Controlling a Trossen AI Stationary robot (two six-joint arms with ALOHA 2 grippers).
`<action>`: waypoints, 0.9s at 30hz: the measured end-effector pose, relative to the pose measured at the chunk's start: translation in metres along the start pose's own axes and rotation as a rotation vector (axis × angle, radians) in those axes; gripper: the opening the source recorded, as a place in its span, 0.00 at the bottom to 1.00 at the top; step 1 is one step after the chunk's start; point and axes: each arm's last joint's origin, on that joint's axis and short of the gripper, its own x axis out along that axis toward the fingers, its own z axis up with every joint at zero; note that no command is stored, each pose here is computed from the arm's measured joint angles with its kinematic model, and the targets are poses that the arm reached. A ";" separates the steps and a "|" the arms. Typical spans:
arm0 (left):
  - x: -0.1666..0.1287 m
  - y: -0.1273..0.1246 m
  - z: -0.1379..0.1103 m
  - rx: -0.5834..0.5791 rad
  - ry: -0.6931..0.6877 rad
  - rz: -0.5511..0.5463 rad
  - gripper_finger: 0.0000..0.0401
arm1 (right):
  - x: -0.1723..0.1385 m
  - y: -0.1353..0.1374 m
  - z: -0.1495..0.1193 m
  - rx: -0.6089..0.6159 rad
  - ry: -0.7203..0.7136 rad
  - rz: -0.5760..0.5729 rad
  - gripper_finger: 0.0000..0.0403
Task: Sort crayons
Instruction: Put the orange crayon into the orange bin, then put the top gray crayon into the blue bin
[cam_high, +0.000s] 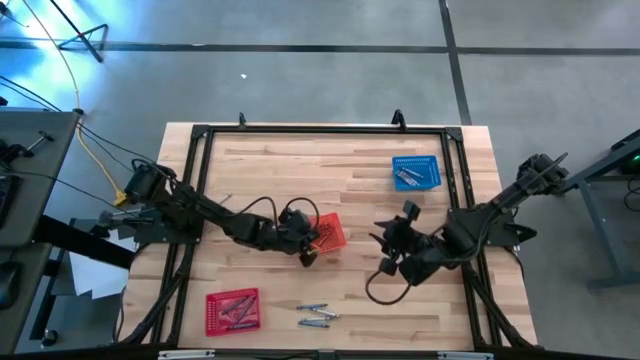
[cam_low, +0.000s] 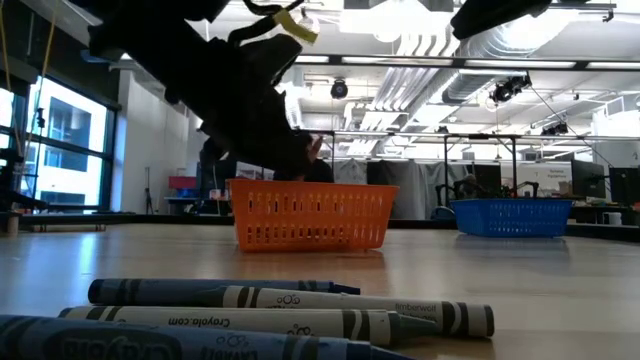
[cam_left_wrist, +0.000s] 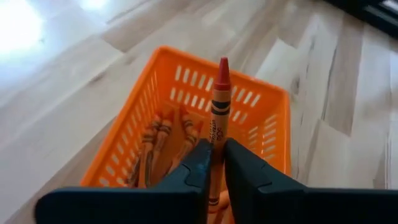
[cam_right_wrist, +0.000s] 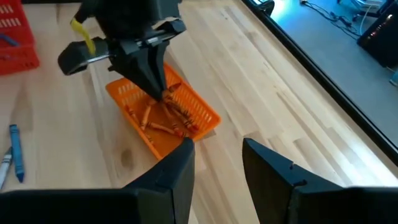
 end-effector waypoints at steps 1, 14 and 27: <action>0.000 0.000 0.000 0.006 0.005 -0.003 0.09 | -0.001 0.001 -0.001 -0.004 0.000 0.003 0.32; -0.012 -0.004 0.009 0.075 0.047 -0.132 0.27 | -0.004 0.003 -0.003 -0.016 0.025 0.041 0.32; -0.117 0.069 0.026 0.021 0.302 0.358 0.21 | -0.004 0.003 -0.003 0.000 0.033 0.048 0.32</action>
